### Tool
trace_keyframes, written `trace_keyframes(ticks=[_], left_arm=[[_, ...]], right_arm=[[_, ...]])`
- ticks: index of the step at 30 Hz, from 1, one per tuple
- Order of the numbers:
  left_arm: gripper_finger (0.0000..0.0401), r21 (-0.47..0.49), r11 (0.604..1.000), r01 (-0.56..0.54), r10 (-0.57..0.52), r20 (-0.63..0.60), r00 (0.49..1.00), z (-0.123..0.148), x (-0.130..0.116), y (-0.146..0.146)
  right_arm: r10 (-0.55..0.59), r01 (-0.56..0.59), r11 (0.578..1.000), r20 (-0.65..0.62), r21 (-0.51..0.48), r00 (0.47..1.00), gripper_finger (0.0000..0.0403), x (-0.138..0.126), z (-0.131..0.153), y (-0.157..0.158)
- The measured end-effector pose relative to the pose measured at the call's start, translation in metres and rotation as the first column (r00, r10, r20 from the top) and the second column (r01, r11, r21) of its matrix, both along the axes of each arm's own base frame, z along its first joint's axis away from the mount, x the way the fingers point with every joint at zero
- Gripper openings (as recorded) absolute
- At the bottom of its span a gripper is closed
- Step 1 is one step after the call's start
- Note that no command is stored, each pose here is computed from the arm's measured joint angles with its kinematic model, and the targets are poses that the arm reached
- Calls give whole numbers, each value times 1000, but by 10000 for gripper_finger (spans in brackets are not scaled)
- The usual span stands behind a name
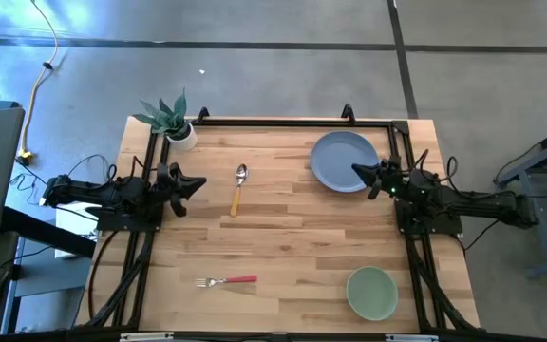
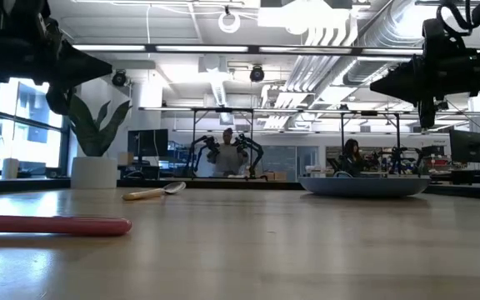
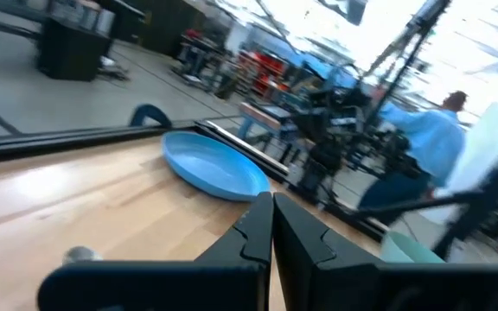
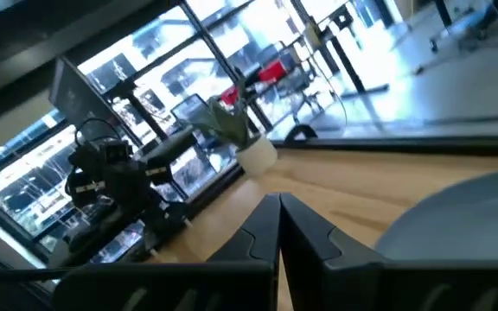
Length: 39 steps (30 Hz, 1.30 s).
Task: Set table place
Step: Put the blue plate in the center of the table
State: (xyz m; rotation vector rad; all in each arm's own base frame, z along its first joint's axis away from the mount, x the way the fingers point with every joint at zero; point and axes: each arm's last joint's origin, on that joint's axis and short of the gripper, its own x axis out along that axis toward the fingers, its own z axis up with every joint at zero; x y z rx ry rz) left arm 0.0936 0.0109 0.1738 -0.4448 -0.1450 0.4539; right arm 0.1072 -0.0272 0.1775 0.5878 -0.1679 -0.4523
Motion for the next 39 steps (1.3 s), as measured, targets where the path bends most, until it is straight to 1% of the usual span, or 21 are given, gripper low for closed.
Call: trace_keyframes(ticks=[3,5,7,8,9,11,12,13,15,17,21,24,26,30,32,33,34,36,39], left_arm=[[1,-1,1000,-14,14,0,1000,0,0,0],[1,-1,1000,-14,14,1,1000,0,0,0],[1,-1,1000,-14,14,0,1000,0,0,0],[1,-1,1000,-14,14,0,1000,0,0,0],[1,-1,1000,-14,14,1,1000,0,0,0],[1,-1,1000,-14,14,1,1000,0,0,0],[1,-1,1000,-14,14,0,1000,0,0,0],[1,-1,1000,-14,14,0,1000,0,0,0],[1,-1,1000,-14,14,0,1000,0,0,0],[1,-1,1000,-14,14,0,1000,0,0,0],[1,-1,1000,-14,14,1,1000,0,0,0],[1,-1,1000,-13,13,0,1000,0,0,0],[1,-1,1000,-10,10,0,1000,0,0,0],[1,-1,1000,-5,5,0,1000,0,0,0],[1,-1,1000,-4,4,1,1000,0,0,0],[1,-1,1000,-3,3,0,1000,0,0,0],[1,-1,1000,-2,2,0,1000,0,0,0],[1,-1,1000,-2,2,0,1000,0,0,0],[1,11,1000,-3,3,-6,1000,0,0,0]], right_arm=[[18,-16,1000,-82,24,996,0,0,13,1],[16,-10,999,-165,33,986,0,0,31,1],[-25,37,999,-280,36,960,0,-1,52,-1],[-61,79,996,-357,36,932,0,-2,62,-2],[-101,130,991,-442,35,892,0,-3,70,-3],[-166,224,974,-603,21,780,0,-4,84,-6],[-187,268,963,-664,21,724,0,-4,90,-7],[-197,307,951,-719,25,666,0,-3,95,-8],[-179,357,933,-811,40,558,0,2,100,-11],[-130,374,925,-862,73,490,3,11,100,-14],[-48,396,910,-914,127,404,30,29,89,-23],[0,461,869,-932,179,362,69,32,75,-32],[12,501,843,-938,196,347,98,30,69,-38],[-19,587,784,-937,202,349,153,23,61,-54],[-25,626,751,-938,211,345,175,18,55,-61],[-21,636,742,-940,215,342,184,16,51,-64],[-21,645,731,-937,224,349,191,15,47,-67],[-28,653,716,-923,249,383,200,14,38,-72],[-34,659,697,-904,284,426,203,10,23,-79]])
